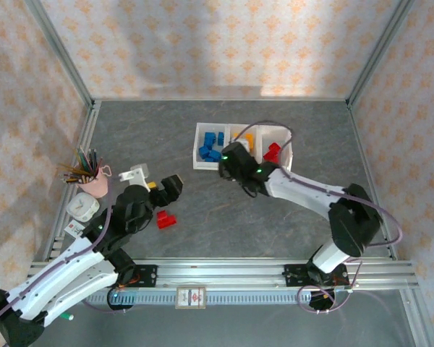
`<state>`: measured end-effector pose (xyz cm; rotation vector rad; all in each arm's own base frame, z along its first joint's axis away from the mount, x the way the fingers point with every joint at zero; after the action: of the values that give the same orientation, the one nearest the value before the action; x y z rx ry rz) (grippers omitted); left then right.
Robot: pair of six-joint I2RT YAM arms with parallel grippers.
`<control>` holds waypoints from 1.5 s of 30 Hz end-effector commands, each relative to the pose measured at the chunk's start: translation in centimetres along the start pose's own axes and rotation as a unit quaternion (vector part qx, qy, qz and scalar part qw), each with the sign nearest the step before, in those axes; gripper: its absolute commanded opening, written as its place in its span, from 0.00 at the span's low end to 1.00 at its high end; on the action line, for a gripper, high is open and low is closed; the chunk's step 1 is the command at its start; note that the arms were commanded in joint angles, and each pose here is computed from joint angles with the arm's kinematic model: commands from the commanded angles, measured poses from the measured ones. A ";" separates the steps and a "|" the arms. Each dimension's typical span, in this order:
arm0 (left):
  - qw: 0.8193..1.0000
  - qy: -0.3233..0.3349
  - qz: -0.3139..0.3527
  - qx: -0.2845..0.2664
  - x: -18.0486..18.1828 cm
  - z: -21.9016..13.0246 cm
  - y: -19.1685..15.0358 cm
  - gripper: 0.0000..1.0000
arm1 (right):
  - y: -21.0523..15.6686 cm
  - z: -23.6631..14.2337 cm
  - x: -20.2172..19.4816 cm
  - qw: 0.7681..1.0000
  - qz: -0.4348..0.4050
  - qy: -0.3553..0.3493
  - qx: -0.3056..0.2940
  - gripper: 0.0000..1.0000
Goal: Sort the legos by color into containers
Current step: Place the lego in the container, then pick up the lego from the bottom-left of the table.
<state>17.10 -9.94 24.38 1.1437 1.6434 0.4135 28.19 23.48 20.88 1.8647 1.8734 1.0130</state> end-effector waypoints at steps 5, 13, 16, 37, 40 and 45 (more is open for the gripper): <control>0.997 -0.077 0.018 0.005 -3.6 1.7 1.3 0.99 | 4.4 -1.3 -8.5 0.988 0.082 -0.109 -0.065 0.46; 0.996 -0.089 0.027 0.016 -5.0 3.4 1.5 0.99 | 8.5 1.9 -13.0 0.978 0.110 -0.161 -0.078 0.46; 0.995 -0.090 0.028 0.016 -5.1 3.5 1.4 0.99 | 9.4 3.6 -14.0 0.976 0.115 -0.170 -0.076 0.47; 0.997 -0.076 0.018 0.002 -4.3 2.8 1.9 0.99 | 8.6 2.7 -11.9 0.986 0.088 -0.127 -0.059 0.67; 0.998 -0.066 0.017 -0.002 -3.7 2.3 1.9 0.99 | 7.5 1.3 -10.3 0.990 0.075 -0.107 -0.059 0.68; 0.999 -0.040 0.012 -0.006 -2.5 1.3 1.9 0.99 | 5.1 -0.4 -6.8 0.995 0.047 -0.069 -0.049 0.71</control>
<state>19.55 -12.60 26.85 1.1739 1.5037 0.3403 34.21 15.19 22.59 1.9393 1.6067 0.9528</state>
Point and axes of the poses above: each hand's point on the last joint's axis, 136 mm out from that joint toward the fingers, its own z axis out along the fingers, its own x axis along the line the jaws close on, y = z × x, the point moved 9 cm from there along -z, back along the fingers, and after that the axes turned 1 degree about z, right-handed, at the moved point
